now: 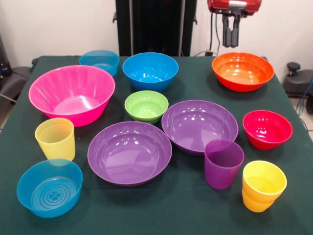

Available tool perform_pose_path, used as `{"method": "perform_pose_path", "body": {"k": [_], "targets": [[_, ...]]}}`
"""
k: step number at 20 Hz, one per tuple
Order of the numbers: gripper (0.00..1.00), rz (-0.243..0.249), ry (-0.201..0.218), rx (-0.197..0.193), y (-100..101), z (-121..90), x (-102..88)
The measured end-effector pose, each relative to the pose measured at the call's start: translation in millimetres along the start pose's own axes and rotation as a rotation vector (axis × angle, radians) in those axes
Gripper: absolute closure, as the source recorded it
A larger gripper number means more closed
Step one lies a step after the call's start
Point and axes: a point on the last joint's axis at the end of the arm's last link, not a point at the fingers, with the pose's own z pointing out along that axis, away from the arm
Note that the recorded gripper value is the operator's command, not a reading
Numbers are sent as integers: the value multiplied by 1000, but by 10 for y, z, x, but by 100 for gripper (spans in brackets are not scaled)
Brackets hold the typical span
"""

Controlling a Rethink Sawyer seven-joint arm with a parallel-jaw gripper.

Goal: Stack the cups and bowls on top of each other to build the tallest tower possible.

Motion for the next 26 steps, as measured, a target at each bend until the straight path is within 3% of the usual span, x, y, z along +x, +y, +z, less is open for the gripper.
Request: {"method": "perform_pose_path", "body": {"k": [4, 8, 11, 15, 20, 26], "targets": [[100, -8, 19, 19, -119, 31, 115], [100, -3, 41, 68, -351, 87, 290], [100, -4, 31, 106, -522, 120, 400], [100, 20, 16, 124, -666, 91, 441], [100, 70, -8, 128, -705, -89, 301], [100, 94, -46, 111, -583, -310, 42]]}}
